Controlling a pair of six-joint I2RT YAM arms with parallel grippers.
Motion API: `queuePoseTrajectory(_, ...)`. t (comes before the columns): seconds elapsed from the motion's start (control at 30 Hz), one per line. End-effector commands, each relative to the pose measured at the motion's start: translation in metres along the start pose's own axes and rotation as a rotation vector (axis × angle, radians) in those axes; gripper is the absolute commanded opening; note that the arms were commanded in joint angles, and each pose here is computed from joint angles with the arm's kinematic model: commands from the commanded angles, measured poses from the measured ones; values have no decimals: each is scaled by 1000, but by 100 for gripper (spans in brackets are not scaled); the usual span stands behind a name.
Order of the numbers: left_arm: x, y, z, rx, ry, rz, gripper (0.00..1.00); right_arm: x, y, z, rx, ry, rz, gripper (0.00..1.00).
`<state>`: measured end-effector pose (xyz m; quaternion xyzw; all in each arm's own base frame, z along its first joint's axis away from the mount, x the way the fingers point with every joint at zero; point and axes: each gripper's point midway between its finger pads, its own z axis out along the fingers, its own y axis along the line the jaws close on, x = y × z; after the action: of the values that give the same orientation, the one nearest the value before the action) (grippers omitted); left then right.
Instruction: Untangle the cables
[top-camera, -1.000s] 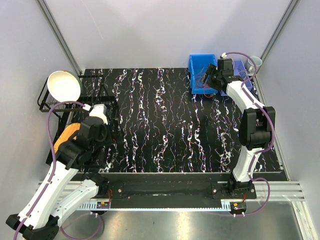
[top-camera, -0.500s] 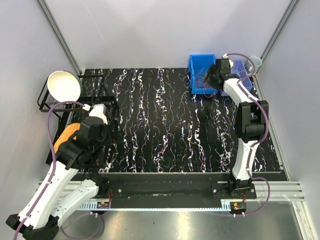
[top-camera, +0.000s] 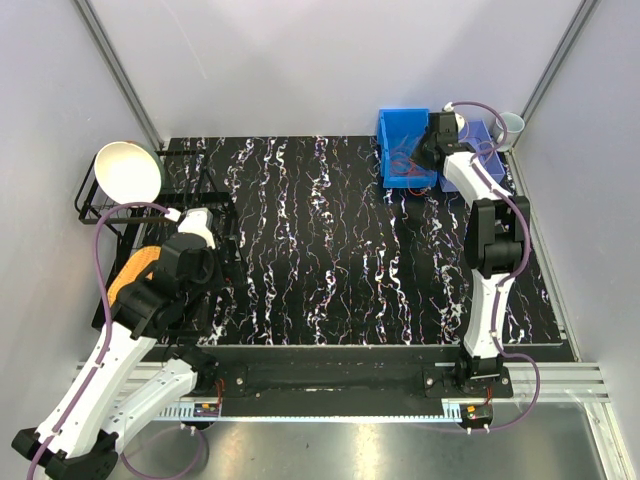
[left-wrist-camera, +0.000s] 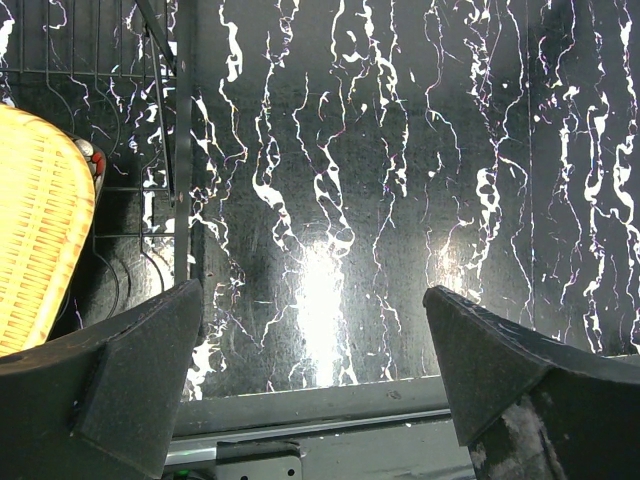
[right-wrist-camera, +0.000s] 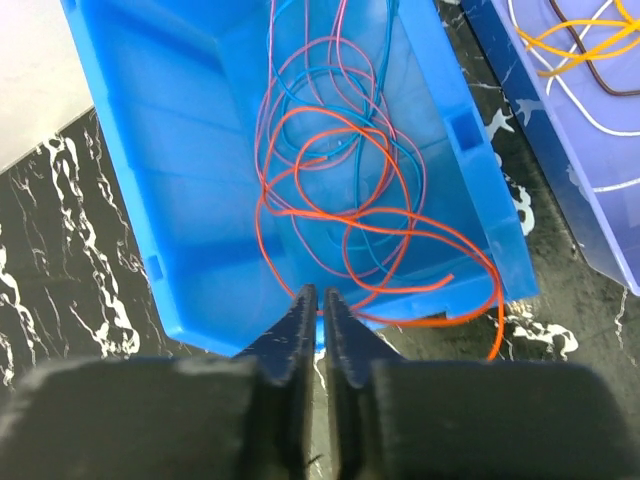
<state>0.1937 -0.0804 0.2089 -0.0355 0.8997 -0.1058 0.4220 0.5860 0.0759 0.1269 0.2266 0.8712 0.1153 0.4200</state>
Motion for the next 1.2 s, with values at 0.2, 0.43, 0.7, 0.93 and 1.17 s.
queuePoseTrajectory(0.2, -11, 1, 2, -11, -52, -17, 96, -30, 13, -7, -23, -62, -10, 3)
queuePoseTrajectory(0.43, -11, 0, 2, -8, -51, -16, 96, -33, 14, -30, -27, -64, 8, 51)
queuePoseTrajectory(0.7, -12, 0, 1, -7, -57, -19, 96, -15, 3, -32, -6, -35, 32, 54)
queuePoseTrajectory(0.93, -13, 1, 1, -12, -59, -19, 96, -16, 0, -39, 7, -47, 37, 55)
queuePoseTrajectory(1.17, -12, 1, 2, -15, -54, -18, 96, -22, -12, -61, 51, -89, 21, 56)
